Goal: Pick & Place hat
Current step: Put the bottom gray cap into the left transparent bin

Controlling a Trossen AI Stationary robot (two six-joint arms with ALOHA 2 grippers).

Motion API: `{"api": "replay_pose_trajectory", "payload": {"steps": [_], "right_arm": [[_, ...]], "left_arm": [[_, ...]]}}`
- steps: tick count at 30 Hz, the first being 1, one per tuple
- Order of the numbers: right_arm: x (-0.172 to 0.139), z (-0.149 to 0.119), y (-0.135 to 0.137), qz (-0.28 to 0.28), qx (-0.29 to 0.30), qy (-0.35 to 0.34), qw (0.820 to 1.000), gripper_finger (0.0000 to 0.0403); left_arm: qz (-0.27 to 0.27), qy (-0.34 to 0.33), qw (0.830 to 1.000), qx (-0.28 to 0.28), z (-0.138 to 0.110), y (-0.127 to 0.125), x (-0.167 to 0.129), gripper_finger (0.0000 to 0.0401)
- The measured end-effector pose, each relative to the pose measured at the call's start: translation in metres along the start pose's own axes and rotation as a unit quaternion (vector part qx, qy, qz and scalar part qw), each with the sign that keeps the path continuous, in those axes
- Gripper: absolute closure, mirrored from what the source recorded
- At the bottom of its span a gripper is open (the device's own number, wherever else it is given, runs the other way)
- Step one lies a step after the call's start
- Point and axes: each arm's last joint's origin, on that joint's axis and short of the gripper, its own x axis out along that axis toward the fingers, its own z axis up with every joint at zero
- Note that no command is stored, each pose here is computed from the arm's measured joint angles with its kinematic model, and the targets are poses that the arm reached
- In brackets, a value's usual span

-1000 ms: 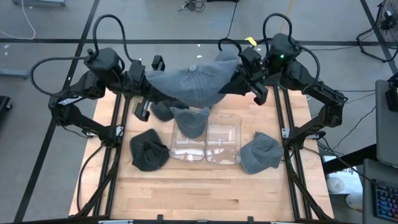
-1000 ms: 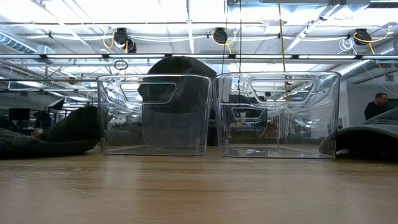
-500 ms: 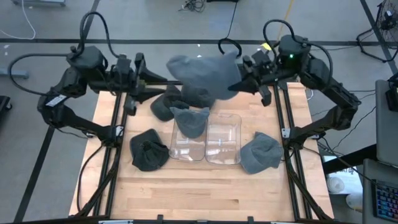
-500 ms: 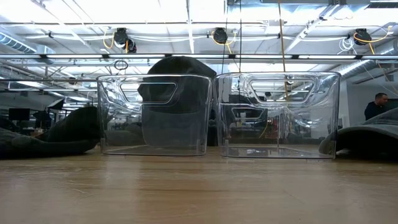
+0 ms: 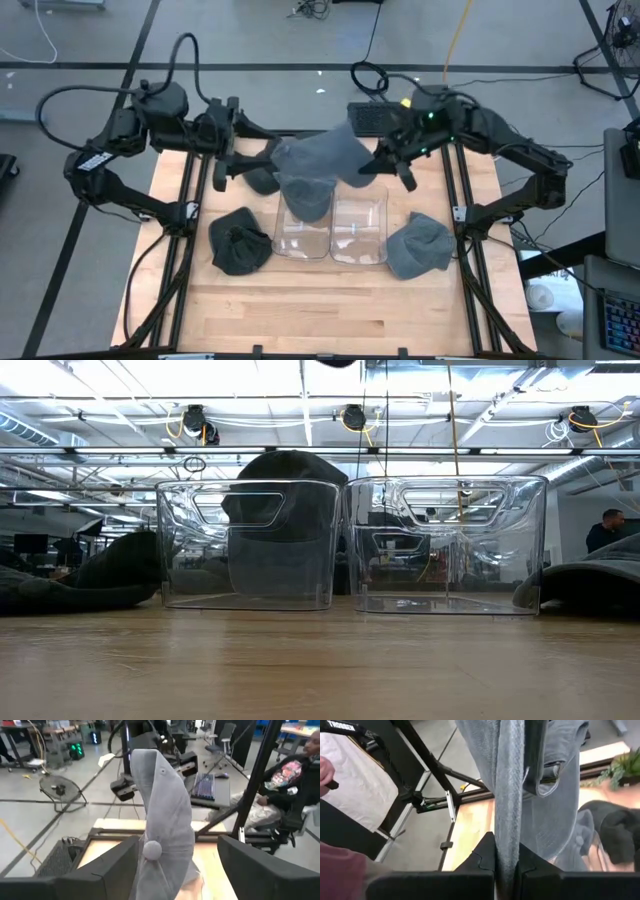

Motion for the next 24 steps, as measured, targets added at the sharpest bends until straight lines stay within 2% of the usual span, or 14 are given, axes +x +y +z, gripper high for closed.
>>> {"api": "replay_pose_trajectory", "payload": {"steps": [7, 16, 24], "right_arm": [[0.023, -0.019, -0.004, 0.021, 0.010, 0.003, 1.000, 0.0403], [0.033, -0.024, 0.002, 0.020, 0.006, 0.002, 1.000, 0.0403], [0.033, -0.024, 0.003, 0.018, 0.003, 0.000, 1.000, 0.0403]], "left_arm": [[0.013, 0.061, 0.998, -0.020, -0.012, 0.001, 0.003, 0.0122], [0.007, 0.133, 0.990, -0.039, -0.027, 0.000, 0.022, 0.0147], [-0.024, 0.144, 0.988, -0.041, -0.030, -0.006, 0.042, 0.0136]]}}
